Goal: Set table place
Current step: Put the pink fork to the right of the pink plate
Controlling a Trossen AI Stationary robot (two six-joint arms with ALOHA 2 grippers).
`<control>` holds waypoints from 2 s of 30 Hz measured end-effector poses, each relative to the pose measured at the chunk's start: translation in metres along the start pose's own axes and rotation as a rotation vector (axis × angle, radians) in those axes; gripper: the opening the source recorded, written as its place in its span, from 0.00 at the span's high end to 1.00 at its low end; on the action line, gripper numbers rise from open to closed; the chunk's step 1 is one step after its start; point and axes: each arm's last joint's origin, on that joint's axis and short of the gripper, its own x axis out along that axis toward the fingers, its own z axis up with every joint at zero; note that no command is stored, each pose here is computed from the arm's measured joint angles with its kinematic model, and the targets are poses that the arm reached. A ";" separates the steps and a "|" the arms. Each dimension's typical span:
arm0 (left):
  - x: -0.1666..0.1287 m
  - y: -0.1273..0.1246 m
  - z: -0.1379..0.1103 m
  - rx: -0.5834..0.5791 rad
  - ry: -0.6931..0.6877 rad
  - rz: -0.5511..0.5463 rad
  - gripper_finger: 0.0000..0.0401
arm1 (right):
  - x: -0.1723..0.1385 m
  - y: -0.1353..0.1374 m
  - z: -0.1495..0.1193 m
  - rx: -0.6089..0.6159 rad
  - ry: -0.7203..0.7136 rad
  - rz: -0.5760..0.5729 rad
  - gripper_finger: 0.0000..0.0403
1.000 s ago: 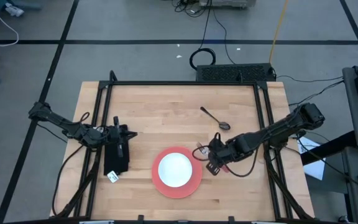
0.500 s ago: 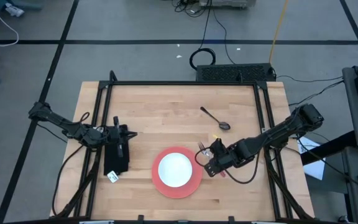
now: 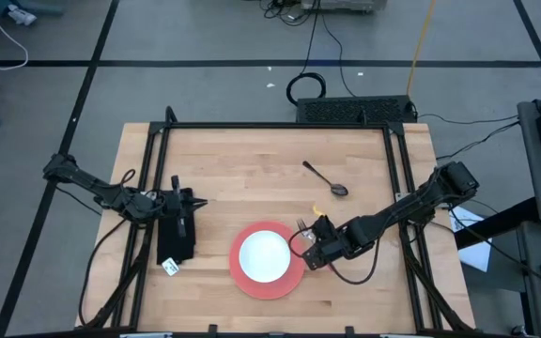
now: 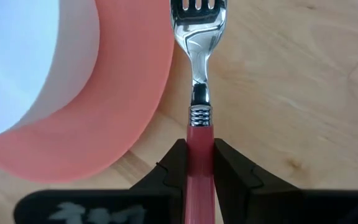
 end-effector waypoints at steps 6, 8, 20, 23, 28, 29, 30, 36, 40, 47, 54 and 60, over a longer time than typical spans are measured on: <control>0.000 0.000 0.000 0.000 0.000 0.000 0.92 | 0.000 0.000 0.002 0.027 -0.004 -0.001 0.90; 0.000 0.000 0.000 0.007 0.000 0.000 0.92 | 0.000 0.000 0.002 0.035 -0.009 -0.002 0.90; 0.000 0.000 0.000 0.024 0.000 0.000 0.92 | -0.003 -0.001 -0.014 0.120 -0.105 -0.030 0.90; 0.000 0.000 0.000 0.023 0.000 0.000 0.92 | -0.003 -0.001 -0.015 0.123 -0.108 -0.030 0.90; 0.000 0.000 0.000 0.019 0.000 0.000 0.92 | -0.003 -0.001 -0.015 0.133 -0.108 -0.021 0.90; 0.000 0.000 0.000 0.019 0.000 0.000 0.92 | -0.003 0.000 -0.016 0.131 -0.107 -0.020 0.90; 0.000 0.000 0.000 0.019 0.000 0.000 0.92 | -0.004 0.000 -0.017 0.130 -0.107 -0.019 0.90; 0.000 0.000 0.000 0.021 0.000 0.000 0.92 | -0.007 0.000 -0.035 0.163 -0.118 -0.012 0.90; 0.000 0.000 0.000 0.021 0.000 0.000 0.92 | -0.009 -0.002 -0.044 0.202 -0.143 -0.017 0.90; 0.000 0.000 0.000 0.021 0.000 0.000 0.92 | 0.001 -0.001 -0.052 0.252 -0.161 -0.028 0.90; 0.000 0.000 0.000 0.022 0.000 0.001 0.92 | 0.014 0.002 -0.054 0.270 -0.162 -0.035 0.90; 0.000 0.000 0.000 0.022 0.000 0.001 0.92 | 0.022 0.001 -0.053 0.316 -0.143 -0.068 0.90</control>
